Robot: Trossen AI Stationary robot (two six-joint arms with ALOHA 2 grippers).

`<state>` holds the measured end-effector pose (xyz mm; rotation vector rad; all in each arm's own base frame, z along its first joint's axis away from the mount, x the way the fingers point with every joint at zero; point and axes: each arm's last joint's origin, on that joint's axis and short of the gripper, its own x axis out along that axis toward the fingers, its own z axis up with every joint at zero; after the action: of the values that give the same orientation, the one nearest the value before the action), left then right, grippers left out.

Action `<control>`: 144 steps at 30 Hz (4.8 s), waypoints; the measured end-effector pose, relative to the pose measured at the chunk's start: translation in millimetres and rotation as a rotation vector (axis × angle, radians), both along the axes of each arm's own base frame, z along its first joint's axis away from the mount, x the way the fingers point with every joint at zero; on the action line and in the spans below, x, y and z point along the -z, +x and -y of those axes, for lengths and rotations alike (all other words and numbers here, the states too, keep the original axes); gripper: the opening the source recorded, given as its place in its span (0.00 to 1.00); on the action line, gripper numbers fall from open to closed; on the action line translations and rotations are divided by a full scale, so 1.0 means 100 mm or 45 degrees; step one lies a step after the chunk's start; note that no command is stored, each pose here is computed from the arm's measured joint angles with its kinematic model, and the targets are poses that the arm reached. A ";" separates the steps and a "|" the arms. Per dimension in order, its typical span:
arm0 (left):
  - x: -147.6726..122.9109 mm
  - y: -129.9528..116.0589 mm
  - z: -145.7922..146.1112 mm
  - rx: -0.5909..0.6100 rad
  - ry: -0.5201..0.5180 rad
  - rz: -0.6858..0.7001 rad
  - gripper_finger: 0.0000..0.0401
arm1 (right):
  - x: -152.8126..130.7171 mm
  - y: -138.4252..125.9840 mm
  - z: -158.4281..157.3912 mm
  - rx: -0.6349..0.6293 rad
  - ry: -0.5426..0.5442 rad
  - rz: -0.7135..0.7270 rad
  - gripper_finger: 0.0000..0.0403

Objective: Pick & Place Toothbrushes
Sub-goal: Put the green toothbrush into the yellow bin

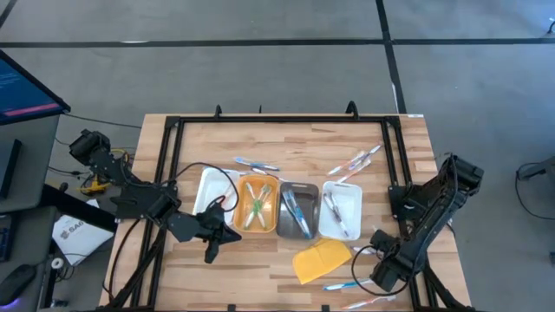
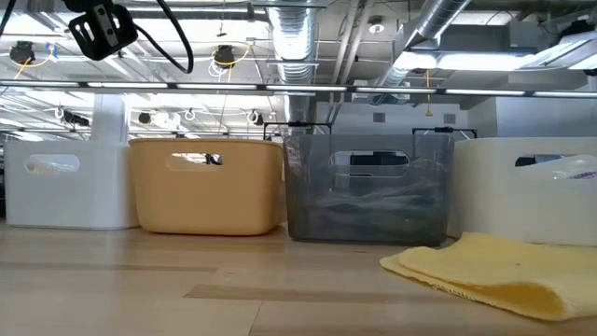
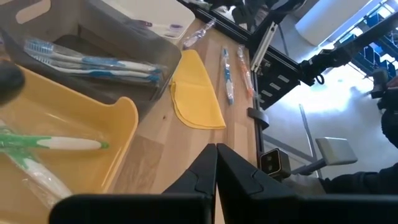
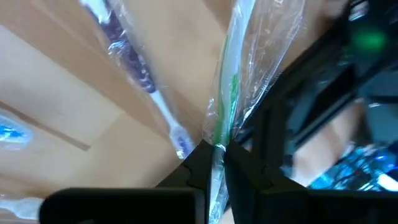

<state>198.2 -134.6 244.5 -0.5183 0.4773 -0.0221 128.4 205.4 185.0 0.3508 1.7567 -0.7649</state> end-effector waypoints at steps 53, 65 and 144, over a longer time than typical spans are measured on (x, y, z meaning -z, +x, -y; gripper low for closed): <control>0.00 -0.23 0.27 0.185 0.068 0.019 0.00 | -0.83 3.27 1.79 -0.478 0.343 1.151 0.02; 0.04 -0.44 0.45 0.269 0.002 -0.044 0.00 | -0.39 3.50 2.11 -0.246 0.647 0.947 0.02; 0.58 0.82 -0.49 0.158 0.233 -0.174 0.00 | -1.25 1.03 0.64 -0.666 -0.164 1.438 0.01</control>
<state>280.2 -86.1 186.4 -0.3114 0.6381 -0.0613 230.9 140.9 310.1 0.1548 0.6626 -0.1879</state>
